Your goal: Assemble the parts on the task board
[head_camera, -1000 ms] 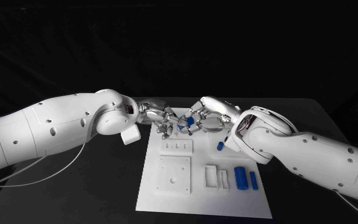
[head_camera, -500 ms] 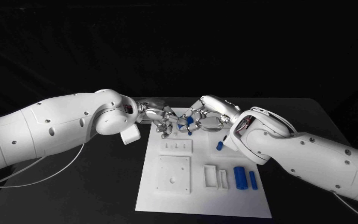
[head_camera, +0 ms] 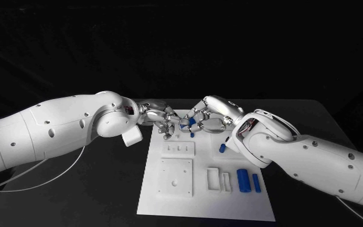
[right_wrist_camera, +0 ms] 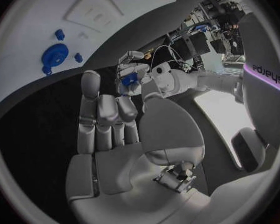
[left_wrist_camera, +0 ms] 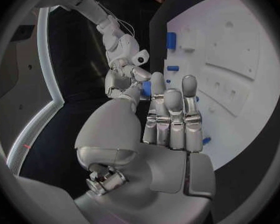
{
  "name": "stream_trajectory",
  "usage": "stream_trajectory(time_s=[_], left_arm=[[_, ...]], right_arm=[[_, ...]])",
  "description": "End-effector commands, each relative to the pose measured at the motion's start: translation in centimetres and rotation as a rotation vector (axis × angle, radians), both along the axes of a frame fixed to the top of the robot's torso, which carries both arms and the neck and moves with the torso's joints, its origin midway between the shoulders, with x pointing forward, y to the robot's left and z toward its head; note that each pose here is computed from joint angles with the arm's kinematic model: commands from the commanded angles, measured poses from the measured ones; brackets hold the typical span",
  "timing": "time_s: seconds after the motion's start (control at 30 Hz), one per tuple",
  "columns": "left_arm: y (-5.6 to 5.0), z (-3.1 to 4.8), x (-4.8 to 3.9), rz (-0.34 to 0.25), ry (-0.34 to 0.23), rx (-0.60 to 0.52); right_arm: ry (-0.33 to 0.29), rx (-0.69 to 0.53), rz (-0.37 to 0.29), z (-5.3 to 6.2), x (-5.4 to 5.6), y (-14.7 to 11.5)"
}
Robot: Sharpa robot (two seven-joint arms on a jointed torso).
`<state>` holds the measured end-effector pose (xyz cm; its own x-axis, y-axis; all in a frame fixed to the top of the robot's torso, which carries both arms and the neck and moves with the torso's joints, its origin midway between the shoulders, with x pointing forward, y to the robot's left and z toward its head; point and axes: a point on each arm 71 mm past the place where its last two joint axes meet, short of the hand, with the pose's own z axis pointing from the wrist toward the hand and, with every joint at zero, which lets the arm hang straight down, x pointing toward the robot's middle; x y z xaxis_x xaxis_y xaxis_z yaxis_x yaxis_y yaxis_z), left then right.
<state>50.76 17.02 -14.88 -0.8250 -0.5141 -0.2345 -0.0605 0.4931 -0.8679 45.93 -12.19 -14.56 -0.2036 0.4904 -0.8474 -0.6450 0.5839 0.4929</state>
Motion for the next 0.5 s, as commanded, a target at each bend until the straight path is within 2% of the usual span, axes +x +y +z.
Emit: stream_trajectory(time_s=[0.03,0.5], left_arm=[[-0.17,0.0,-0.03,0.007,0.016,-0.023],[-0.29,-0.08,0.01,0.014,0.033,-0.038]], right_arm=[[-0.023,-0.01,-0.021,0.07,0.0,0.01],[-0.009,-0.038,-0.023,-0.25,-0.05,0.27]])
